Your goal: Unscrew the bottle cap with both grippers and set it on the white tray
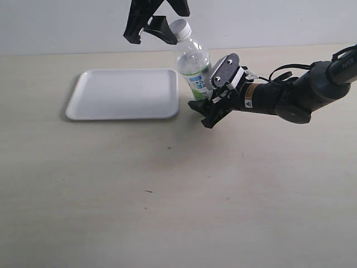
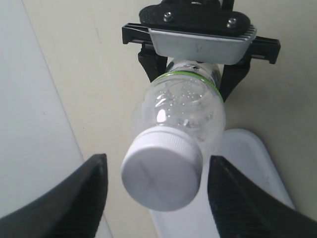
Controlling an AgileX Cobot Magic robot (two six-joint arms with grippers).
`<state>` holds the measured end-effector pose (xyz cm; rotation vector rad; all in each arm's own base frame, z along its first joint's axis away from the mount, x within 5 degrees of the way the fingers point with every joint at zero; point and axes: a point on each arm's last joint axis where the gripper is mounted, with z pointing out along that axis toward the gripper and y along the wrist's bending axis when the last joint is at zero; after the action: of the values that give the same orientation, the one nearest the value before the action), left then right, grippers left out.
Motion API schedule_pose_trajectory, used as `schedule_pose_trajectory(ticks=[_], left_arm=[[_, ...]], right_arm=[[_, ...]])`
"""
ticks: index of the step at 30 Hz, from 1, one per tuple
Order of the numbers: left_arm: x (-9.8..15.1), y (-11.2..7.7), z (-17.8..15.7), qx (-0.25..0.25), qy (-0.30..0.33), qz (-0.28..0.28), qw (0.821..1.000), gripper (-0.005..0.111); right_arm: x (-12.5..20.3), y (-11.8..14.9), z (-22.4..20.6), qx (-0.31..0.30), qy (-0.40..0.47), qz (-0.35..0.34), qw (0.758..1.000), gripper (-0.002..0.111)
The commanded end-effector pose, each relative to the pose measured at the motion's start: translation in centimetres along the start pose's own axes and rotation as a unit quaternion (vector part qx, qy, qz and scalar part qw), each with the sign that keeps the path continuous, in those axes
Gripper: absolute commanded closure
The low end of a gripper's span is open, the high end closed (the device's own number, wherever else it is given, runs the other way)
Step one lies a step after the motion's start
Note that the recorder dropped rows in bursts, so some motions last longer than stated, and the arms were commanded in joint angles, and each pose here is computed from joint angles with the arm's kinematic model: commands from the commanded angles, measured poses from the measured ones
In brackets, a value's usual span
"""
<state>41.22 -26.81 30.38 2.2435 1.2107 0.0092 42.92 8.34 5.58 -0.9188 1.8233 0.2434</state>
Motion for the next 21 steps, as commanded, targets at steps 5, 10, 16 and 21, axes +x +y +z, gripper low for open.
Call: schedule_pose_trajectory(ticks=[5, 10, 16, 21], left_arm=[[0.01, 0.11, 0.13, -0.005, -0.006, -0.002, 1.000, 0.049], [-0.16, 0.06, -0.40, -0.002, -0.007, -0.003, 1.000, 0.069], [-0.18, -0.09, -0.40, 0.006, -0.008, -0.009, 1.000, 0.107], [-0.18, -0.09, -0.40, 0.006, -0.008, -0.046, 0.999, 0.107]], right_arm=[[-0.40, 0.03, -0.07, -0.003, -0.005, -0.007, 1.000, 0.108], [-0.40, 0.02, -0.07, -0.003, -0.005, -0.008, 1.000, 0.108], [-0.40, 0.02, -0.07, -0.003, -0.005, -0.008, 1.000, 0.108], [-0.40, 0.02, -0.07, -0.003, -0.005, -0.008, 1.000, 0.108]])
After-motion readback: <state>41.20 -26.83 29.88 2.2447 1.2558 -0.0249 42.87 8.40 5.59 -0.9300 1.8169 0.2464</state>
